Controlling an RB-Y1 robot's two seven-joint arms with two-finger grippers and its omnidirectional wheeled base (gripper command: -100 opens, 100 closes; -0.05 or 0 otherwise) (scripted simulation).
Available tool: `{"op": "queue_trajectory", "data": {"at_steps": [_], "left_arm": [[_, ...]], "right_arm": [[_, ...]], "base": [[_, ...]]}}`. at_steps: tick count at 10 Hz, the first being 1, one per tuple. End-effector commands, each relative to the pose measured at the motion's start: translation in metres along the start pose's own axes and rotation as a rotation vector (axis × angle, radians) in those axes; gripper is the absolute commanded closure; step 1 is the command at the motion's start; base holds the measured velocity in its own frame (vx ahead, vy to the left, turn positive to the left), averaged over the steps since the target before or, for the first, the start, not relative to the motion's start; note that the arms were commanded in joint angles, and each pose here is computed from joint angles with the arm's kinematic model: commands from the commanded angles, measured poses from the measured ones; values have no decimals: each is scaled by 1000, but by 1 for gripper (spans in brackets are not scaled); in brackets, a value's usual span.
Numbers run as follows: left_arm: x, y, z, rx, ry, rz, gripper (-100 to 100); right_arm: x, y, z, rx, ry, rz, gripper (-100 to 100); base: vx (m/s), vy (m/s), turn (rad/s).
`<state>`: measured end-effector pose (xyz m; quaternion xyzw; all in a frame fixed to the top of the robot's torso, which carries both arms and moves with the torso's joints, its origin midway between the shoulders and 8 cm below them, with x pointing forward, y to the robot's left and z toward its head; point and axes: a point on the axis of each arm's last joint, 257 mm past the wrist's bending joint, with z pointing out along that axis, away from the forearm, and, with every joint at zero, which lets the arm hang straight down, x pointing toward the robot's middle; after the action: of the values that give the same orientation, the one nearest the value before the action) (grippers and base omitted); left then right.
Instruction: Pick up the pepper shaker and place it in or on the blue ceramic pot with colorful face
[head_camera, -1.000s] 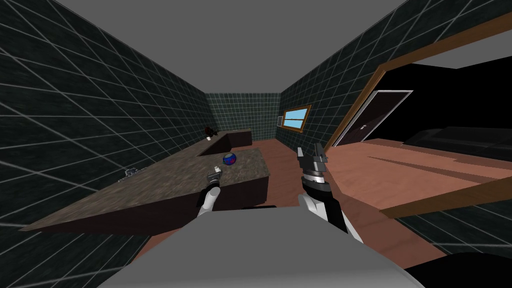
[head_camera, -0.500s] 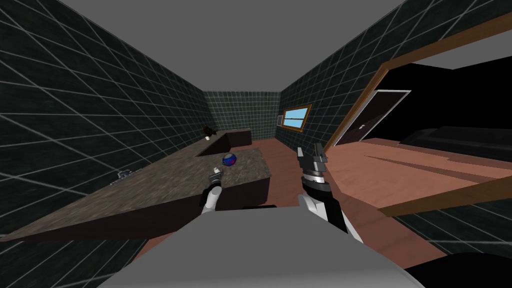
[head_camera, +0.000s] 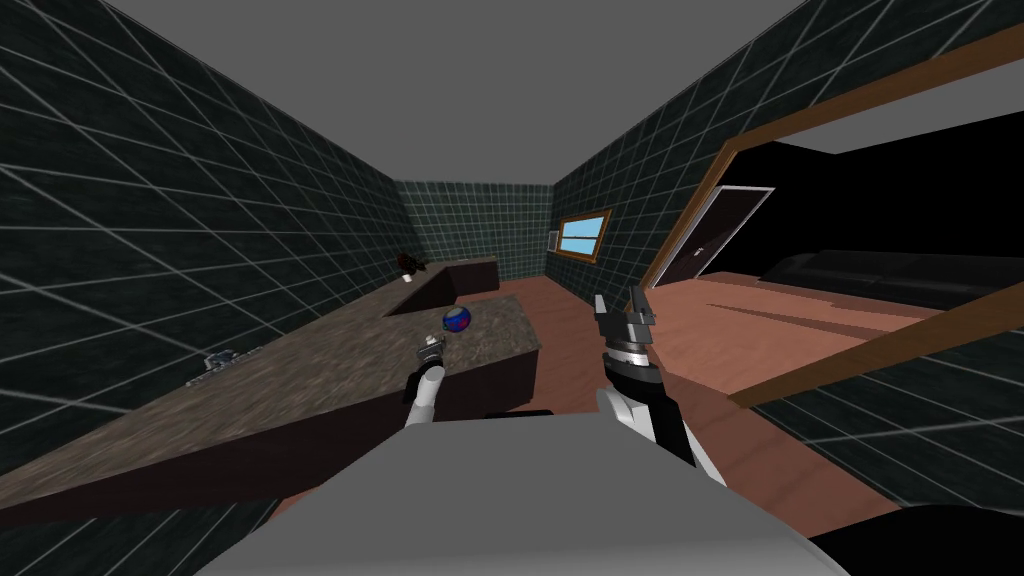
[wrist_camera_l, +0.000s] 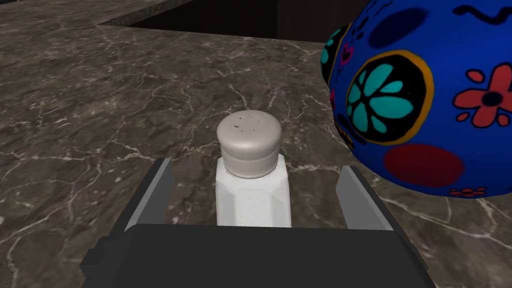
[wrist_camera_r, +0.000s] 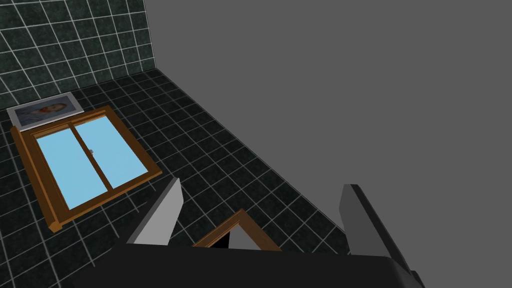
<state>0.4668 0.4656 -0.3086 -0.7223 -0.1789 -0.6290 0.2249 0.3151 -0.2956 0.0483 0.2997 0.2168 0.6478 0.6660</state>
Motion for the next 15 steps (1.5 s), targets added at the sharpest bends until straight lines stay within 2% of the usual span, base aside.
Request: {"op": "queue_trajectory", "data": {"at_steps": [1, 5, 6, 7, 11, 12, 13, 14, 15], "left_arm": [[0, 0, 0, 0, 0, 0, 100], [0, 0, 0, 0, 0, -1, 100], [0, 0, 0, 0, 0, -1, 0], [-1, 0, -8, -18, 2, 3, 100], [-4, 6, -26, -57, 4, 5, 100], [-3, 4, -22, -47, 5, 7, 100], [-3, 4, -23, -50, 5, 6, 0], [-2, -5, -19, -54, 9, 33, 100], [1, -12, -16, -57, 14, 52, 100]], "right_arm": [[0, 0, 0, 0, 0, 0, 0], [0, 0, 0, 0, 0, 0, 0], [0, 0, 0, 0, 0, 0, 0], [0, 0, 0, 0, 0, 0, 0], [0, 0, 0, 0, 0, 0, 0], [0, 0, 0, 0, 0, 0, 0], [0, 0, 0, 0, 0, 0, 0], [0, 0, 0, 0, 0, 0, 0], [0, 0, 0, 0, 0, 0, 0]], "base": [[0, 0, 0], [0, 0, 0], [0, 0, 0], [36, -27, 159], [48, -46, 114], [19, -21, 26], [0, 0, 0], [-101, -56, -9], [-145, -89, 4]]}}
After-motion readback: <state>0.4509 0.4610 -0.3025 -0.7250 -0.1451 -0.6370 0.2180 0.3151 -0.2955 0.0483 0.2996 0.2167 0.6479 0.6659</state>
